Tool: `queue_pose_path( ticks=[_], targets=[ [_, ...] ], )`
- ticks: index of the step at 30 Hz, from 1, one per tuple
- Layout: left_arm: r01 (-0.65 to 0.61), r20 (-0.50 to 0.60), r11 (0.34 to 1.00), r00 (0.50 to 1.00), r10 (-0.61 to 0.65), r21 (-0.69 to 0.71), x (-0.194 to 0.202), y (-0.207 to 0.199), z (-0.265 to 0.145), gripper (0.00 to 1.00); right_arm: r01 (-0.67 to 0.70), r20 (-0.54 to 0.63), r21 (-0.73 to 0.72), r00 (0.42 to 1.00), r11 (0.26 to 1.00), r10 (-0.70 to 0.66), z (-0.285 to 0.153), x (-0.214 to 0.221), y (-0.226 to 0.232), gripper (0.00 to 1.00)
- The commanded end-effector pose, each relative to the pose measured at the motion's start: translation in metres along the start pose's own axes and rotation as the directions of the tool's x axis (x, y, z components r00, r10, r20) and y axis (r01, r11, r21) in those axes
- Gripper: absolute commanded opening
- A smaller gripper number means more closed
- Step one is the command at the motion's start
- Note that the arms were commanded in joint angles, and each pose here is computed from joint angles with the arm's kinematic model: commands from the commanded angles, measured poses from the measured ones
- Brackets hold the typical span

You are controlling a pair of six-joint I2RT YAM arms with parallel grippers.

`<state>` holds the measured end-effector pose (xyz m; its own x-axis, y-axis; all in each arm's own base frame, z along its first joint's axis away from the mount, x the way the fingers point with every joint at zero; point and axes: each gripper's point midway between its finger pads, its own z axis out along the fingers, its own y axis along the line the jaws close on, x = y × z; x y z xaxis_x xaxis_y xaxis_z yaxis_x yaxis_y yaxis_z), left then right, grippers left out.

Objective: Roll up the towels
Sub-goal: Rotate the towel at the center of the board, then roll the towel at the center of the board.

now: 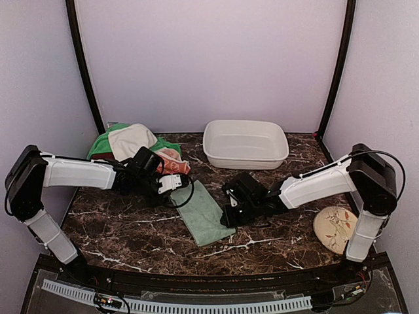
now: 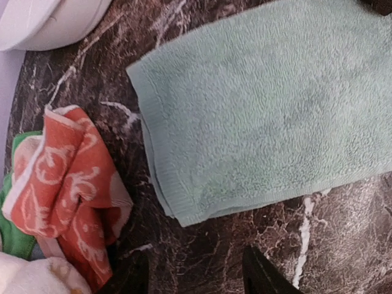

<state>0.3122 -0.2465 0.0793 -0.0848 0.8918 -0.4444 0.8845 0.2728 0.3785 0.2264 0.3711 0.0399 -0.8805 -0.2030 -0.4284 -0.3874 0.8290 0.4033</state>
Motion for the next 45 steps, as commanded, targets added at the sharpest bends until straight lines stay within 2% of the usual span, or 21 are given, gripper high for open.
queue_pose_path(
  ticks=[1,4,8,13,16,22,27,32,37,42,45],
  targets=[
    [0.084,-0.044,0.993,0.995,-0.088,-0.088,0.015,0.008,0.024,0.55,0.0,-0.041,-0.042,0.999,0.999,-0.001,0.009,0.027,0.004,0.11],
    [0.101,-0.078,0.984,0.991,-0.113,-0.144,0.012,0.023,0.044,0.53,-0.007,-0.053,-0.044,0.999,0.999,0.004,0.008,0.044,0.01,0.11],
    [0.1,-0.067,0.983,0.991,-0.111,-0.156,0.0,0.034,0.062,0.53,-0.033,-0.045,-0.044,0.998,0.999,0.031,0.003,0.059,0.018,0.1],
    [0.068,-0.072,0.979,0.994,-0.083,-0.192,-0.01,0.048,0.082,0.54,-0.058,0.008,-0.037,0.998,0.998,0.059,-0.01,0.062,0.025,0.11],
    [0.069,-0.066,0.978,0.994,-0.083,-0.198,-0.022,0.058,0.088,0.54,-0.061,0.031,-0.037,0.998,0.997,0.062,-0.015,0.059,0.029,0.15],
    [0.146,0.04,0.98,0.989,-0.142,-0.133,-0.055,0.079,0.051,0.56,-0.005,0.077,-0.075,0.997,0.997,0.011,-0.023,0.041,0.046,0.22],
    [0.164,0.103,0.985,0.982,-0.157,-0.057,-0.06,0.07,0.004,0.58,0.037,0.13,-0.177,0.991,0.984,-0.014,-0.043,-0.012,0.054,0.22],
    [0.21,0.142,0.977,0.967,-0.212,0.029,-0.051,0.054,-0.031,0.59,0.023,0.117,-0.241,0.993,0.97,0.006,-0.03,-0.061,0.038,0.19],
    [0.161,0.163,0.964,0.967,-0.197,0.211,-0.049,0.006,-0.049,0.59,0.013,0.04,-0.334,0.999,0.942,0.001,0.014,-0.085,0.041,0.16],
    [-0.041,0.148,0.942,0.989,-0.009,0.332,-0.053,-0.073,-0.052,0.56,-0.073,-0.015,-0.298,0.997,0.952,0.071,0.06,-0.084,0.015,0.13],
    [-0.16,0.168,0.907,0.981,0.101,0.389,-0.056,-0.118,-0.053,0.56,-0.112,0.055,-0.198,0.991,0.974,0.125,0.068,-0.095,-0.007,0.09]
  ],
)
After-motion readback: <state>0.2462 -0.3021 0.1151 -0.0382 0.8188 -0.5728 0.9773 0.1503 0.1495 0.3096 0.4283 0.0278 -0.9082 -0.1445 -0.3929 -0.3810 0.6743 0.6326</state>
